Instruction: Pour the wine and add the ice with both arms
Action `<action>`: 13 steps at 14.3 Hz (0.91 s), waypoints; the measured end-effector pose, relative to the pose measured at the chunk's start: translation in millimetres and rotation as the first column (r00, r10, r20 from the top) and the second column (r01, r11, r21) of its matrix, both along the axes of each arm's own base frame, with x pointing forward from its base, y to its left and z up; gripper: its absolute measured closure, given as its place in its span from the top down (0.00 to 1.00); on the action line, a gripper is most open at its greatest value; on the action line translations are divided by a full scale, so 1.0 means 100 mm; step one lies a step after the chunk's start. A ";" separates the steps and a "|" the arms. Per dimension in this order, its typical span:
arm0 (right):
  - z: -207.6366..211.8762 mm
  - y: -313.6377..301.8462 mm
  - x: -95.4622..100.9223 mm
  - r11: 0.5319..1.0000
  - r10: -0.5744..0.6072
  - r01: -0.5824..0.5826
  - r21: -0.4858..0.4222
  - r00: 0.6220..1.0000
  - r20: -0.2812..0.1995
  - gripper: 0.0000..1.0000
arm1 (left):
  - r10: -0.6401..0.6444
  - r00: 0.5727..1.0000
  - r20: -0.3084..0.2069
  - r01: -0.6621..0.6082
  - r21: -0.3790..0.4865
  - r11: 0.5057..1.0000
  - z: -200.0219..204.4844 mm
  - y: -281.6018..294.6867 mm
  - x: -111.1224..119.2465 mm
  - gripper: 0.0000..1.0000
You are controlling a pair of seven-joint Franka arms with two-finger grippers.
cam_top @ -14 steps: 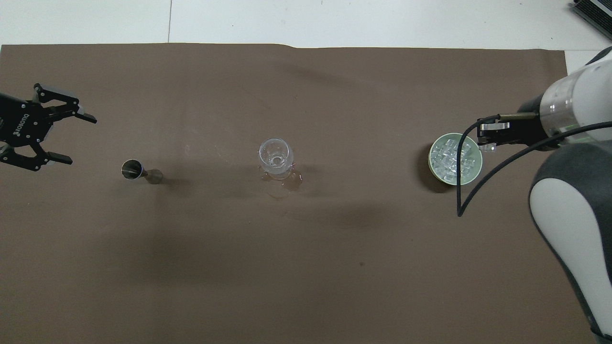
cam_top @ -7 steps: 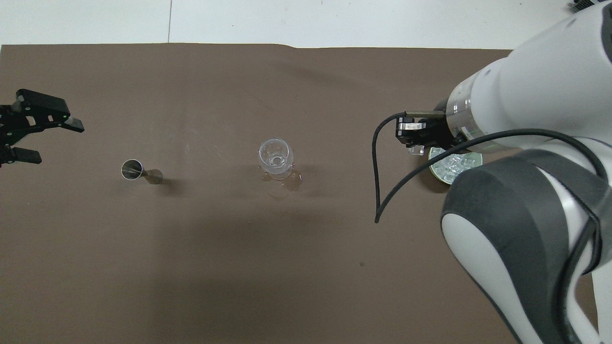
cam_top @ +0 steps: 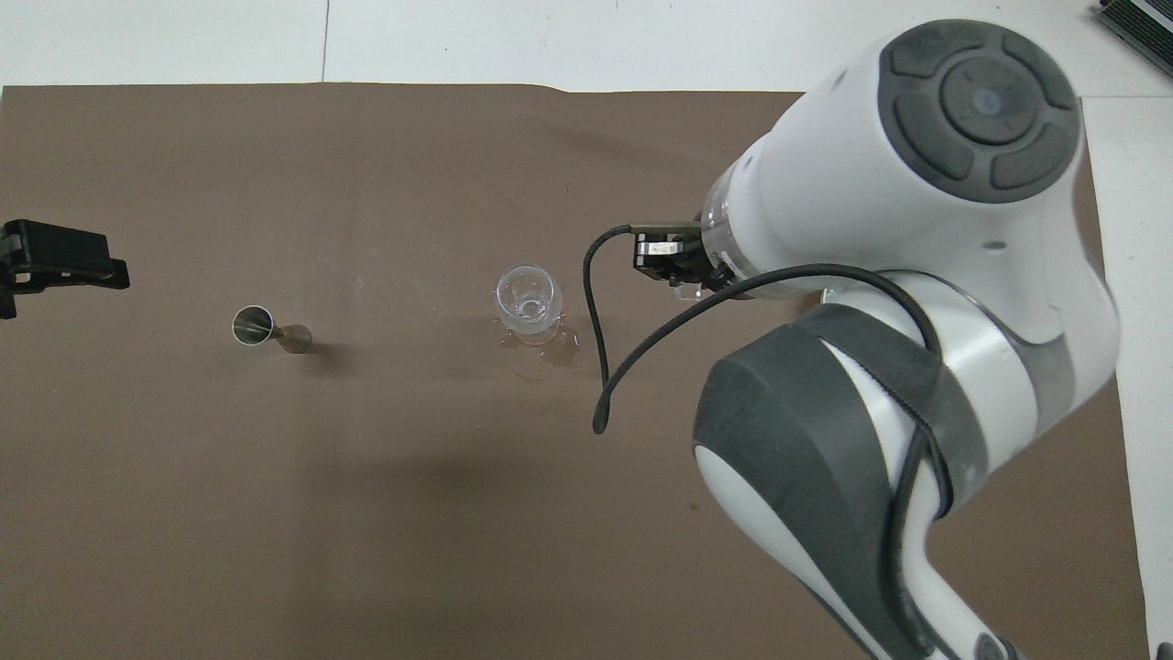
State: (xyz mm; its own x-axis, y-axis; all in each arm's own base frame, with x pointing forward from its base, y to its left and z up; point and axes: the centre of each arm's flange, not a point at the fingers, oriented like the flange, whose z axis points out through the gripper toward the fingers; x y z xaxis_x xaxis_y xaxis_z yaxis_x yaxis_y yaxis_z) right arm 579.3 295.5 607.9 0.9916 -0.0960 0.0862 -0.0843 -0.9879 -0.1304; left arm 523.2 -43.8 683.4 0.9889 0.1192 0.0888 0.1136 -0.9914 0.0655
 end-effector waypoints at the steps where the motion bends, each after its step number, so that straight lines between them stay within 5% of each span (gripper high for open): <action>1: -0.05 0.08 0.03 1.000 -0.001 0.001 0.021 1.000 0.004 0.22 | -0.044 0.999 -0.010 0.044 0.017 0.999 0.02 0.03 -0.05 1.00; 10: -0.57 0.75 0.16 0.992 0.030 -0.035 0.122 0.999 0.039 0.22 | -0.121 0.989 -0.084 0.123 0.028 0.992 0.07 0.12 -0.24 1.00; 13: -0.77 0.99 0.13 0.992 0.046 -0.052 0.115 0.997 0.054 0.22 | -0.127 0.982 -0.141 0.131 0.020 0.991 -0.21 0.12 -0.07 1.00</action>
State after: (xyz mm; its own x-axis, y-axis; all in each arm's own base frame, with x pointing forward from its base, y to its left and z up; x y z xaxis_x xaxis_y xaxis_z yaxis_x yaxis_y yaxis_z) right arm 592.6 394.9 531.2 0.9899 -0.0596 0.1283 -0.0263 -0.9686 -0.2471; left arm 516.5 -31.4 662.7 0.9987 -0.0103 -0.0492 -0.0089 -0.9995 0.0294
